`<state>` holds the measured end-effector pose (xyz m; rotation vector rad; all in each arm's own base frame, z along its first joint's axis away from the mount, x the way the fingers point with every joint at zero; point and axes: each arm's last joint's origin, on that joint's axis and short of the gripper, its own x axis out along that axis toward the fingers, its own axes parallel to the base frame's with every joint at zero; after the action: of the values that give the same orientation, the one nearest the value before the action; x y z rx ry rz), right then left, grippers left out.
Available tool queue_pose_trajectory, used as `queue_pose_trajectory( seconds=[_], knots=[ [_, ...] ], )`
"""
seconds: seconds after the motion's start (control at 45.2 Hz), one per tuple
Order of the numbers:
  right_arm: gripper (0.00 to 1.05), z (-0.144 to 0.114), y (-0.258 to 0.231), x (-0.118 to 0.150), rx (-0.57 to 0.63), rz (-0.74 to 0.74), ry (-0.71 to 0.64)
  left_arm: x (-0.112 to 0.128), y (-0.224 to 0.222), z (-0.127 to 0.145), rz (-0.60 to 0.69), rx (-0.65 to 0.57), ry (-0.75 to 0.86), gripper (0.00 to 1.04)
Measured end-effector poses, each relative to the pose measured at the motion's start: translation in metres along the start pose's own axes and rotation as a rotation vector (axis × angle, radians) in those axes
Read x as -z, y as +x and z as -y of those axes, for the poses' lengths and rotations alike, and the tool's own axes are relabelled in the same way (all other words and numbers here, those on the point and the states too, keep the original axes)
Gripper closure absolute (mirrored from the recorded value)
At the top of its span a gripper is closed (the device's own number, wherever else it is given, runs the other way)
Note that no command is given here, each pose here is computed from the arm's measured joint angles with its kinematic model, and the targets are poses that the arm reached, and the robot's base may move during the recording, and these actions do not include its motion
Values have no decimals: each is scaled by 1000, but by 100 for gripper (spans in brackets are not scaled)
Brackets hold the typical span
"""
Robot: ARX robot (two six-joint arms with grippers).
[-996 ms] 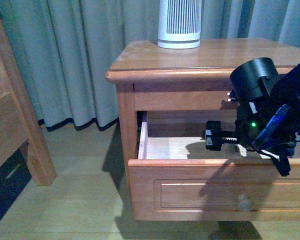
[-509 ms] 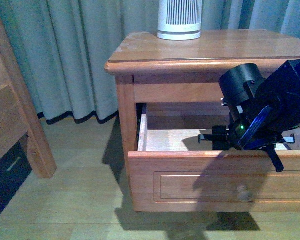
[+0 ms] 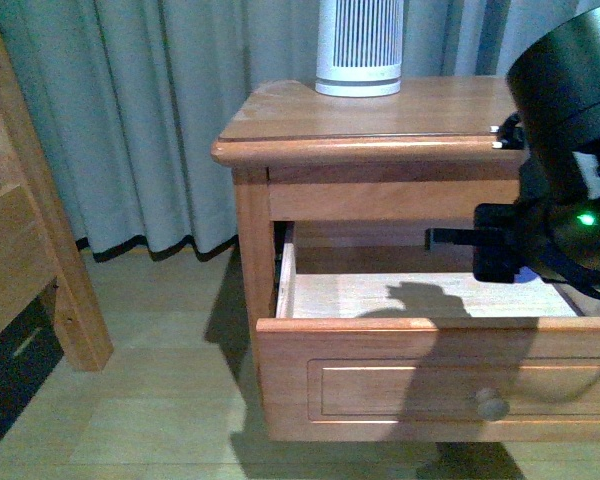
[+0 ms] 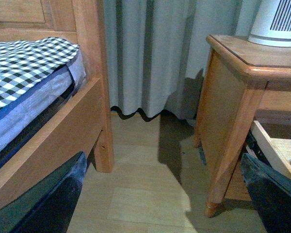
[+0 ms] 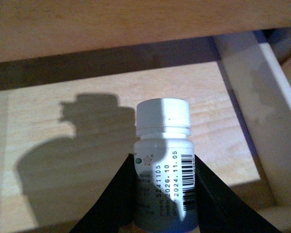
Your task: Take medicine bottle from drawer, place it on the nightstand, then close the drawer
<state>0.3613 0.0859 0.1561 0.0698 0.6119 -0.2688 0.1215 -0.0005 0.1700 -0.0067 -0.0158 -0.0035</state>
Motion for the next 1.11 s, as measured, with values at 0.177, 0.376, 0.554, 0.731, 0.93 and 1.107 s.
queue_pose_trajectory(
  seconds=[0.177, 0.376, 0.554, 0.731, 0.93, 1.107],
  knots=[
    [76, 15, -42, 5, -4, 52, 35, 0, 0, 0, 0, 0, 0, 7],
    [76, 28, -84, -41, -28, 251, 89, 0, 0, 0, 0, 0, 0, 7],
    [76, 44, -84, -101, -13, 346, 104, 0, 0, 0, 0, 0, 0, 7],
    [76, 57, -38, -146, 55, 323, 124, 0, 0, 0, 0, 0, 0, 7],
    [76, 46, 35, -156, 38, 186, 97, 0, 0, 0, 0, 0, 0, 7],
    [76, 40, 57, -157, 65, 156, 89, 0, 0, 0, 0, 0, 0, 7]
  ],
)
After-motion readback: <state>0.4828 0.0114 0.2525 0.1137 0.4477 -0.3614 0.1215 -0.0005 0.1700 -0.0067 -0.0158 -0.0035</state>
